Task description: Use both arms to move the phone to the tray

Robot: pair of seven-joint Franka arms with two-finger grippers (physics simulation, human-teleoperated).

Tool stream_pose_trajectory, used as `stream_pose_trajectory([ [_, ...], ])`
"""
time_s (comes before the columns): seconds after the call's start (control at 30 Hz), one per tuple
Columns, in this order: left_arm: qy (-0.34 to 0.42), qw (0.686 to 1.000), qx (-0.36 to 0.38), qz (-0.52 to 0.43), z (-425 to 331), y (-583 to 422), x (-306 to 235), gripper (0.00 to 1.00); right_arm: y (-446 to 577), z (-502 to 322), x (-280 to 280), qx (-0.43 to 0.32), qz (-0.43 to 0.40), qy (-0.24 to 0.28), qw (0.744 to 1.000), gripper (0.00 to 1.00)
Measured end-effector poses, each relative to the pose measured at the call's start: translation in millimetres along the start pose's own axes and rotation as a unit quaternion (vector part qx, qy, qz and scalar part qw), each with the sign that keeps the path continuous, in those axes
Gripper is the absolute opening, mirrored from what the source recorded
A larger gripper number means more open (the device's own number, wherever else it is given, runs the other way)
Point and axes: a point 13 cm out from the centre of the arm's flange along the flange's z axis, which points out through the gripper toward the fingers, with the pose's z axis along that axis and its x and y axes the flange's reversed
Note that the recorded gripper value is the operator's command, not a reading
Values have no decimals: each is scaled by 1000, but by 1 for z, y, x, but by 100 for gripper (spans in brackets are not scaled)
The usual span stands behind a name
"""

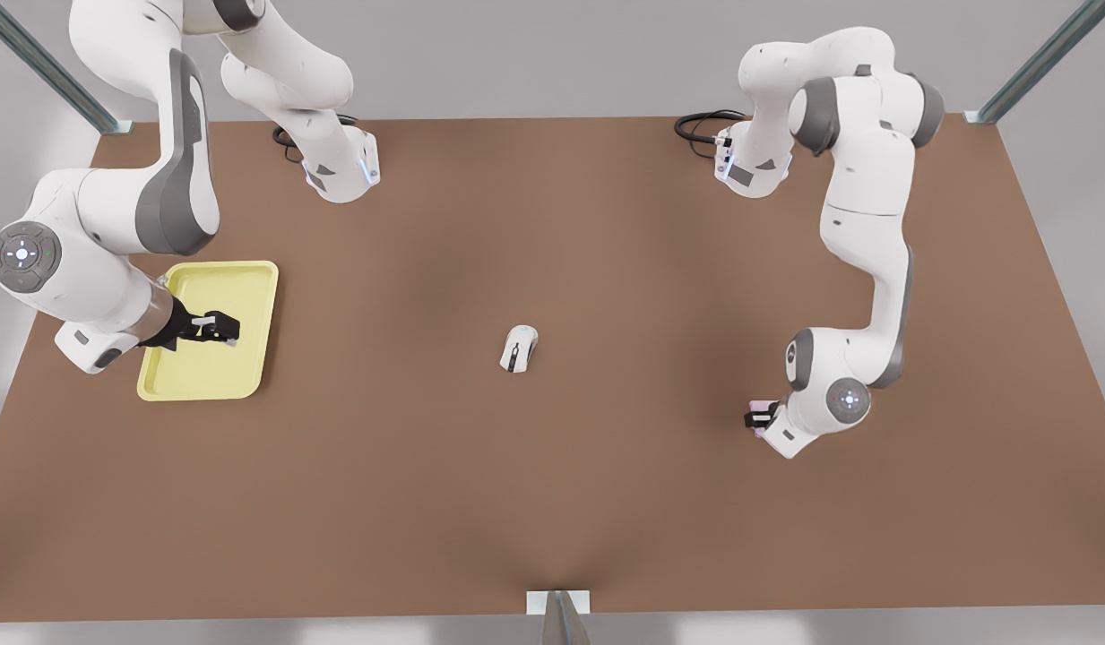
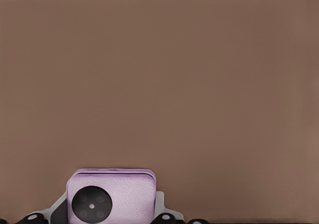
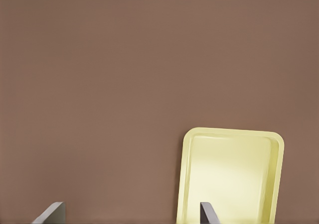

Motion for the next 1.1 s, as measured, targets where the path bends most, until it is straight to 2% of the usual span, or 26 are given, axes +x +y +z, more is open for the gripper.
stream_pose_trajectory([
  [0.17,-45,996,0,72,-88,-162,-15,75,-1,0,0,0,1,0,1000,100],
  [0.27,-53,992,0,111,-100,-281,2,75,-1,0,0,0,0,0,1000,100],
  [0.43,-63,993,25,99,-93,-403,24,75,0,0,-1,0,0,0,1000,100],
  [0.6,-51,995,73,47,-76,-466,54,76,0,0,-1,-1,0,0,1000,100],
  [0.73,-59,990,130,-18,-66,-491,43,76,0,0,-1,-1,0,0,1000,100],
  [0.9,-63,982,164,-74,-44,-509,40,76,1,-1,-3,-1,-1,-2,1000,100],
  [0.93,-62,981,166,-79,-39,-514,43,80,1,-1,-3,-1,0,-2,1000,100],
  [0.97,-63,980,168,-84,-36,-517,44,100,1,0,-4,-1,0,-2,1000,100],
  [1.1,-64,976,182,-103,-39,-525,45,100,3,0,-6,-1,-2,-1,1000,100],
])
